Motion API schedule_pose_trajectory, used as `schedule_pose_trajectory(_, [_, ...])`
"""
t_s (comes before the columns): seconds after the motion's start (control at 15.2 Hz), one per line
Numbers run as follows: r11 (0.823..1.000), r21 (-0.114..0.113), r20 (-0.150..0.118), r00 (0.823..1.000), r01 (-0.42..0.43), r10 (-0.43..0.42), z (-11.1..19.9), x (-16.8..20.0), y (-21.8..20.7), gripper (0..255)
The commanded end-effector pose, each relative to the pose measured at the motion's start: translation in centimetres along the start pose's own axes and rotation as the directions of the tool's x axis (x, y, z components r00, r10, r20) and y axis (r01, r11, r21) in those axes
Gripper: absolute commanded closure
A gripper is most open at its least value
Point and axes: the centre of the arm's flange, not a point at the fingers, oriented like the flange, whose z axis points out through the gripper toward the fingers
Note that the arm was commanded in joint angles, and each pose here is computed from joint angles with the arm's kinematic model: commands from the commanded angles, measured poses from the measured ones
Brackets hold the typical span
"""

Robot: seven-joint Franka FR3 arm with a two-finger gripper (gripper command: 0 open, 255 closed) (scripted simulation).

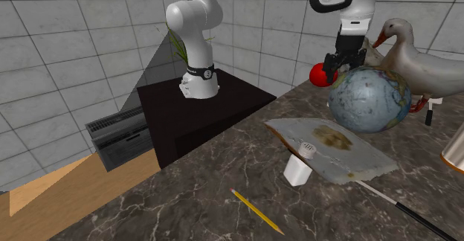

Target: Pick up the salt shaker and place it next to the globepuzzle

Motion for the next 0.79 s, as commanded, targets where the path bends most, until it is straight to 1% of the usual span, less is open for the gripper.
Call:
schedule_pose_trajectory(0.0, [1.000, 0.000, 0.000, 1.000, 0.000, 0.000, 0.0, 0.0, 0.0, 0])
schedule_pose_trajectory(0.26, [1.000, 0.000, 0.000, 1.000, 0.000, 0.000, -5.0, 0.0, 0.0, 0])
schedule_pose_trajectory(0.73, [1.000, 0.000, 0.000, 1.000, 0.000, 0.000, -5.0, 0.0, 0.0, 0])
